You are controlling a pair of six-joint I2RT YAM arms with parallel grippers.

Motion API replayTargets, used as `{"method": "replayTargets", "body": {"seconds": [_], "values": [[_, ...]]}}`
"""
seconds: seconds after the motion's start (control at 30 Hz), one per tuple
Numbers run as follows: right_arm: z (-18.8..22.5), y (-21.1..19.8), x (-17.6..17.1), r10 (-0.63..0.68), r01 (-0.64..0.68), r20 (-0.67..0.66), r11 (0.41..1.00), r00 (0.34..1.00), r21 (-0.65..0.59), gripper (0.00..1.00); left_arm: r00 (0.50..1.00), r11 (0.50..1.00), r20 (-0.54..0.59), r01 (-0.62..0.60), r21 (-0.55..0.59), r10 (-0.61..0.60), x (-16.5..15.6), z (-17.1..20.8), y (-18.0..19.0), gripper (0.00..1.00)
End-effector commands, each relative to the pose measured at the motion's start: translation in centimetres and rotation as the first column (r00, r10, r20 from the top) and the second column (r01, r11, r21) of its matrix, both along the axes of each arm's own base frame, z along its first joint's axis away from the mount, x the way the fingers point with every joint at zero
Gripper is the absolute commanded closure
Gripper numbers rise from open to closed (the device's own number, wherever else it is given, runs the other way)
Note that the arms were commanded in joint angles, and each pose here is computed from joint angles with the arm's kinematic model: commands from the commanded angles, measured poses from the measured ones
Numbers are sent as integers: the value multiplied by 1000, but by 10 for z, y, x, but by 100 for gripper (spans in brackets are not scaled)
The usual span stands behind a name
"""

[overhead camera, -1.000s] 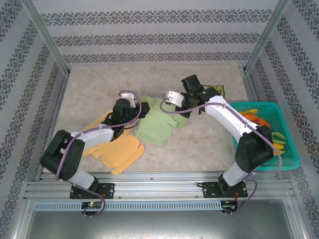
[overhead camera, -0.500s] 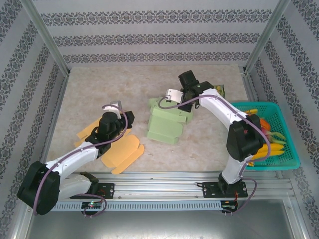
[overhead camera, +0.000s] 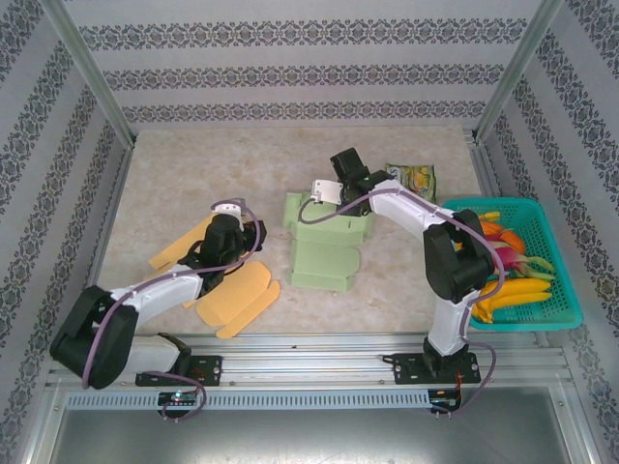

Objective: Fold the paper box

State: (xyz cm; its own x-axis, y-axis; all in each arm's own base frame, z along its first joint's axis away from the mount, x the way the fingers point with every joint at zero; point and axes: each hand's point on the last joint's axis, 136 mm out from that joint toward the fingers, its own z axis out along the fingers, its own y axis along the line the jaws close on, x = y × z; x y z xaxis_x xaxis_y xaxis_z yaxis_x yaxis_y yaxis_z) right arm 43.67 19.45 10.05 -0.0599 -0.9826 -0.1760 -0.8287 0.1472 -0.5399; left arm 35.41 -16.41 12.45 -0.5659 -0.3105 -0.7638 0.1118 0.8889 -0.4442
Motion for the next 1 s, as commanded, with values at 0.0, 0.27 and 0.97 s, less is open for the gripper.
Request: {"method": "replayTargets", "body": {"seconds": [0.0, 0.27, 0.97], "values": [[25, 6, 14, 34, -39, 171, 999, 985, 25, 100, 994, 996, 73, 82, -29, -80, 18, 15, -18, 73], [20, 9, 12, 94, -117, 348, 992, 933, 45, 100, 992, 994, 71, 109, 6, -109, 28, -12, -16, 73], [32, 17, 4, 138, -205, 502, 975, 854, 81, 100, 959, 955, 99, 276, -105, -267, 40, -28, -53, 56]]}}
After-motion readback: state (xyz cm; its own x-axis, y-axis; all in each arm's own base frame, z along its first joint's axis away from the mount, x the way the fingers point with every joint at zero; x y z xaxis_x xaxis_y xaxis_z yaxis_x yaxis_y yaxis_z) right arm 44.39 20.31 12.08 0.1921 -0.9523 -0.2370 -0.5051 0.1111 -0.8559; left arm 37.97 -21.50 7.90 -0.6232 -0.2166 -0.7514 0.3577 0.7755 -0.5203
